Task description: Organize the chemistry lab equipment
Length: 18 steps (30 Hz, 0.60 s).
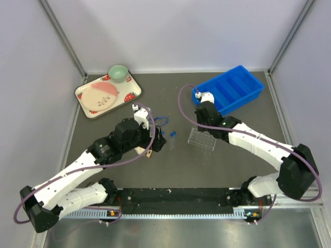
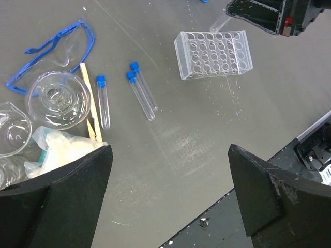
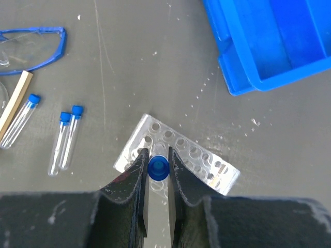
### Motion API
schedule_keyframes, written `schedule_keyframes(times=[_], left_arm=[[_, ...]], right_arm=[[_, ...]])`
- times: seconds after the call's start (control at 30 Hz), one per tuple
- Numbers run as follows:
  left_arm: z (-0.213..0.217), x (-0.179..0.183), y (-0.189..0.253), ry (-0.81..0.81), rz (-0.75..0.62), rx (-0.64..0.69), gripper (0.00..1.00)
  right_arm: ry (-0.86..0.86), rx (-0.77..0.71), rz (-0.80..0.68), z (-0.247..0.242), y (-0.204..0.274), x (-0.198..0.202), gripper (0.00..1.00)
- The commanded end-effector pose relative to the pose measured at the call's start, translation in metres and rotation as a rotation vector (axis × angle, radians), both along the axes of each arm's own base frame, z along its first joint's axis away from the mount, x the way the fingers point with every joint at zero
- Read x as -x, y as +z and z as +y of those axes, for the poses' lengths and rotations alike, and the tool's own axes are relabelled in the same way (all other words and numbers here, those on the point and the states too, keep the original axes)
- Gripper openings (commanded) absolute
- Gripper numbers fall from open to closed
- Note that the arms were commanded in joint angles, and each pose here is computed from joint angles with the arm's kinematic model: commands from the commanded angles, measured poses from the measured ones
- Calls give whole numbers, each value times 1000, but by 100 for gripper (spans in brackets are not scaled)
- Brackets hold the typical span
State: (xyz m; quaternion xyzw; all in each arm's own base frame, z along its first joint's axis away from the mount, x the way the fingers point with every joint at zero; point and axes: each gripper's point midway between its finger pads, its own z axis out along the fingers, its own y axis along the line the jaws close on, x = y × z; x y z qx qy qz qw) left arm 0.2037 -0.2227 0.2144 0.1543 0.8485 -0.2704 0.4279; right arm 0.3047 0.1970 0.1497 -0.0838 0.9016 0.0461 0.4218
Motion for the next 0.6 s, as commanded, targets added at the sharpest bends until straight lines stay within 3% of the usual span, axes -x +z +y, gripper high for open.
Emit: schedule_keyframes(times=[0.0, 0.57], left_arm=[[-1, -5, 14, -1, -78, 39, 99], [-1, -6, 16, -8, -99, 41, 99]], right_arm=[[68, -73, -69, 22, 9, -21, 0], [96, -15, -28, 25, -20, -34, 0]])
